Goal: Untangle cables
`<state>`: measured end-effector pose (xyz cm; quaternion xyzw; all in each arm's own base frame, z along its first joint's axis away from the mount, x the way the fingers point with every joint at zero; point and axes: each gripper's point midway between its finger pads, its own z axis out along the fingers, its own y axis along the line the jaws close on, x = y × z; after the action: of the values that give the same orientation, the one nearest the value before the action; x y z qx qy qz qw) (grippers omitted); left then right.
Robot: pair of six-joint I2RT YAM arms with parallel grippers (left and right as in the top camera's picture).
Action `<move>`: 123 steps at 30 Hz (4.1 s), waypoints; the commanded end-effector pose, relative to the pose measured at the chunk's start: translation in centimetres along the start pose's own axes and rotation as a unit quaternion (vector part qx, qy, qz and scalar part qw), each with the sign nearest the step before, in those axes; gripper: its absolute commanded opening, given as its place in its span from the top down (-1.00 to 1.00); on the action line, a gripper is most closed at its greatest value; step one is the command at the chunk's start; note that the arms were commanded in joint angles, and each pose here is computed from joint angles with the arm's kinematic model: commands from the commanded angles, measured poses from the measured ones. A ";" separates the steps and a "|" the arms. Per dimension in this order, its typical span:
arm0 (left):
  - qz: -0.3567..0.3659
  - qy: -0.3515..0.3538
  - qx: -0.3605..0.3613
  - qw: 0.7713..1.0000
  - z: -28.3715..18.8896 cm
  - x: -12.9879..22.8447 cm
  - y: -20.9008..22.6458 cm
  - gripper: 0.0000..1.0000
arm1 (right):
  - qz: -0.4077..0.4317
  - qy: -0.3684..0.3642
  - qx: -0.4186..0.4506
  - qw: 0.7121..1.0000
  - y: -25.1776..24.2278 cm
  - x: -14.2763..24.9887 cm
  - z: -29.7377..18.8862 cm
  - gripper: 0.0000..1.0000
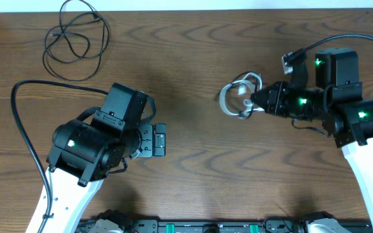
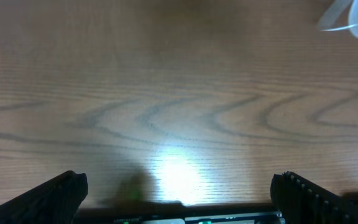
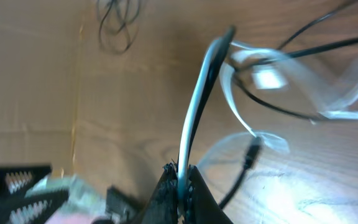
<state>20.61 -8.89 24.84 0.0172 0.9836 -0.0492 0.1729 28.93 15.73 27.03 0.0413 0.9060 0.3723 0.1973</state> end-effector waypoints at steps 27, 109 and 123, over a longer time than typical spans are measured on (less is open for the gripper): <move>-0.078 0.040 0.089 0.992 1.1 -0.4 -3.9 -0.99 | -0.064 0.071 -0.015 0.995 5.6 5.4 4.6 0.75; -0.045 0.259 0.052 0.963 17.7 5.1 -5.6 0.27 | 0.020 0.036 0.215 0.976 -3.2 5.4 3.5 -0.99; -0.040 0.239 0.064 0.968 17.2 4.4 -6.1 0.85 | 0.020 0.037 0.216 0.975 -3.3 5.4 3.4 -0.98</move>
<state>21.79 -16.41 6.92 -0.0034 0.9912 -0.1055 -0.0799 25.21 17.11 20.65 0.0910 0.9704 0.1787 0.1348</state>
